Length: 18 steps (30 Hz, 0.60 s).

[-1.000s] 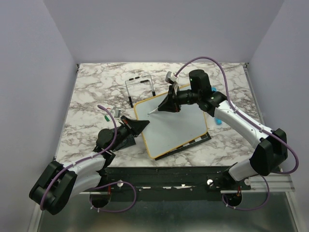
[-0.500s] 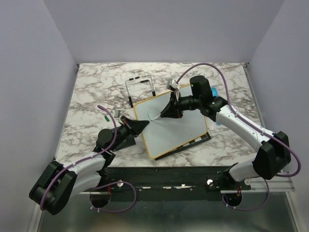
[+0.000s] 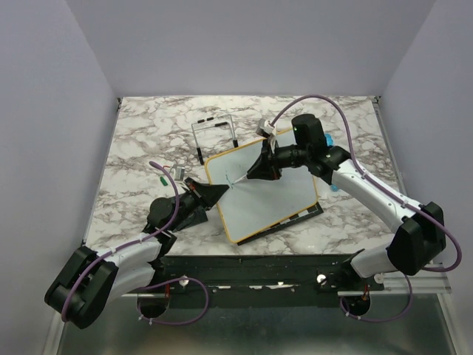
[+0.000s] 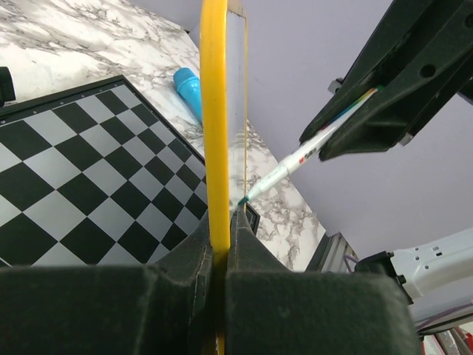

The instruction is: Write a sentence on the whiteboard

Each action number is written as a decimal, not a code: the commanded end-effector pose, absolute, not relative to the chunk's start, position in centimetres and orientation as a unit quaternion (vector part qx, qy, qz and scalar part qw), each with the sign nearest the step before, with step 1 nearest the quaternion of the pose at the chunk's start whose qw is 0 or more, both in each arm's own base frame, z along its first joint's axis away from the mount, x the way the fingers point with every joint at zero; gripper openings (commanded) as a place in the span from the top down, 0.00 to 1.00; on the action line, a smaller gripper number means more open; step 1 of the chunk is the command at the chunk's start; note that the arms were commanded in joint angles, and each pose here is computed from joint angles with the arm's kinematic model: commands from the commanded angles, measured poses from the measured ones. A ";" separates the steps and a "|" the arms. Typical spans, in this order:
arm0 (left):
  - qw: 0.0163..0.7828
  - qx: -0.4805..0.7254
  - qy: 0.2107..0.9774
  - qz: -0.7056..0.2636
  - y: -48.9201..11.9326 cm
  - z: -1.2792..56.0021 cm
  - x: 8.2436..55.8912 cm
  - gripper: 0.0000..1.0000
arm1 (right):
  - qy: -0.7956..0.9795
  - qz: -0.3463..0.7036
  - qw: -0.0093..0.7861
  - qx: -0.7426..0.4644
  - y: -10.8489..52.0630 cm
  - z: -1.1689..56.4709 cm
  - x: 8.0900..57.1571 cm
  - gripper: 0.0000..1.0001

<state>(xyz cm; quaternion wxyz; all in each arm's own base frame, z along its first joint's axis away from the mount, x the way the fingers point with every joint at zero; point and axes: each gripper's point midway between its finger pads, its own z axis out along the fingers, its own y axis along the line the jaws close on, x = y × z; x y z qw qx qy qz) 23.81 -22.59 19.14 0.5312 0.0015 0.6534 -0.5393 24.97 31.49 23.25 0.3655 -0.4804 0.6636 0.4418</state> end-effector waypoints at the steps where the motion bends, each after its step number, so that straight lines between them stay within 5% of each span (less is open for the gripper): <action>1: 0.541 0.045 0.671 -0.505 -22.5 17.1 23.5 1.00 | 0.646 0.439 0.400 -0.480 31.7 26.6 26.3 0.99; 18: 0.538 0.047 0.670 -0.509 -22.7 17.0 23.5 1.00 | 0.645 0.467 0.379 -0.471 33.0 26.6 27.1 0.99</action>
